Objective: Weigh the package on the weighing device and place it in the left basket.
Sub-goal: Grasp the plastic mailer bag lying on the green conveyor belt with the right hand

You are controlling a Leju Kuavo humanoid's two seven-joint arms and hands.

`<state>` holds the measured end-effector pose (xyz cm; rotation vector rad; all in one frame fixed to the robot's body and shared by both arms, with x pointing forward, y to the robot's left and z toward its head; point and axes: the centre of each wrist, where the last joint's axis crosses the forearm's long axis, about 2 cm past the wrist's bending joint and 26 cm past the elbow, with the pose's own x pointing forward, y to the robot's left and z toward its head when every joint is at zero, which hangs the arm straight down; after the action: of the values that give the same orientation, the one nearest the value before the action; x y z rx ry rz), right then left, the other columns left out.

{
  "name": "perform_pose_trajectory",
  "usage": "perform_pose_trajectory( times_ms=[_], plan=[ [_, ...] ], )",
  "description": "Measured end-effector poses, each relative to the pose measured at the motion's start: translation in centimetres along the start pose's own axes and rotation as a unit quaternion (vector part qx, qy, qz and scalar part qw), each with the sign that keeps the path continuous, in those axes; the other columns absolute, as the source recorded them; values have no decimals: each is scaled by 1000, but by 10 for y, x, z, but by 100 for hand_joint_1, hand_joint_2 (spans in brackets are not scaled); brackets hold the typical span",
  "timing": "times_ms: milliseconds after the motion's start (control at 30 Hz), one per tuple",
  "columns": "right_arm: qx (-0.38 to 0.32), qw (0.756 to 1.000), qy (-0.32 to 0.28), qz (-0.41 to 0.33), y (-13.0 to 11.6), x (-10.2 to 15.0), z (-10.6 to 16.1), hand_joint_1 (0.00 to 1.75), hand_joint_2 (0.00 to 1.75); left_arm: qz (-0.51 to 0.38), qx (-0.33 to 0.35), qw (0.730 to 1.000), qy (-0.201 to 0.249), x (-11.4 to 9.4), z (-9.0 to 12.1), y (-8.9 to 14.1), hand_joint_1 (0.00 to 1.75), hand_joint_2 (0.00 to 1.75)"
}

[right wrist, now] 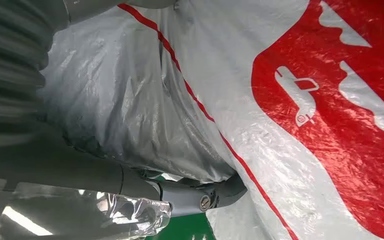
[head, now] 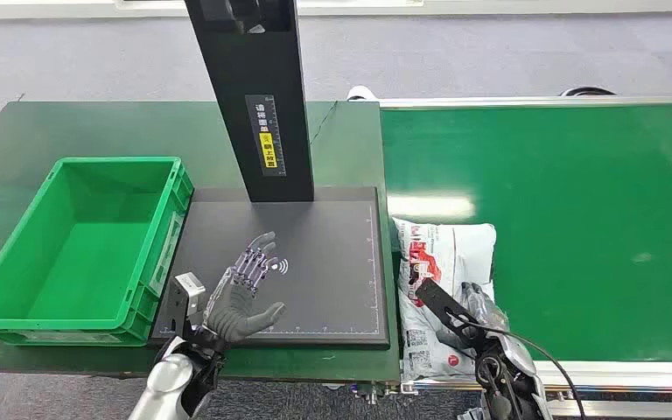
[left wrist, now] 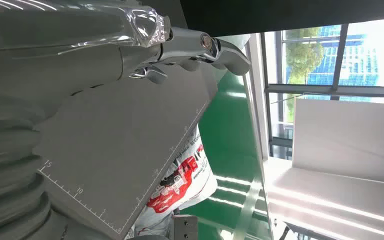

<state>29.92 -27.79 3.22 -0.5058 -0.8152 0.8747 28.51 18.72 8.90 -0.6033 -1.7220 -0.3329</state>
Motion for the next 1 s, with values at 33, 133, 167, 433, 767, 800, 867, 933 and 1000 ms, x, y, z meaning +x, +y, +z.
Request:
perform_pose_trajectory(
  times_ms=[33,133,167,433,767,800,867,933,1000],
  plan=[
    [0,1000,0,0,0,0,0,0,175,0,0,1000,0,0,0,0,0,175],
    [2,1000,-2,2,1,1,0,0,175,0,0,1000,1,0,0,0,0,175],
    [3,1000,-2,3,1,1,0,11,175,0,0,1000,1,0,0,0,0,175],
    [7,1000,-12,4,0,3,-2,175,175,0,0,1000,0,0,0,0,0,175],
    [13,997,-68,-22,-4,7,-4,175,175,0,0,1000,-1,0,0,0,0,175],
    [15,996,-80,-30,-3,7,-3,175,175,0,0,1000,-1,0,0,0,0,175],
    [17,994,-100,-45,-1,7,-2,175,175,1,1,1000,-2,-1,2,0,0,175],
    [21,992,-115,-57,0,7,0,175,175,2,1,1000,-2,-2,3,-1,0,175],
    [24,988,-132,-70,2,8,2,175,175,3,2,1000,-1,-3,5,-1,0,175]
  ],
)
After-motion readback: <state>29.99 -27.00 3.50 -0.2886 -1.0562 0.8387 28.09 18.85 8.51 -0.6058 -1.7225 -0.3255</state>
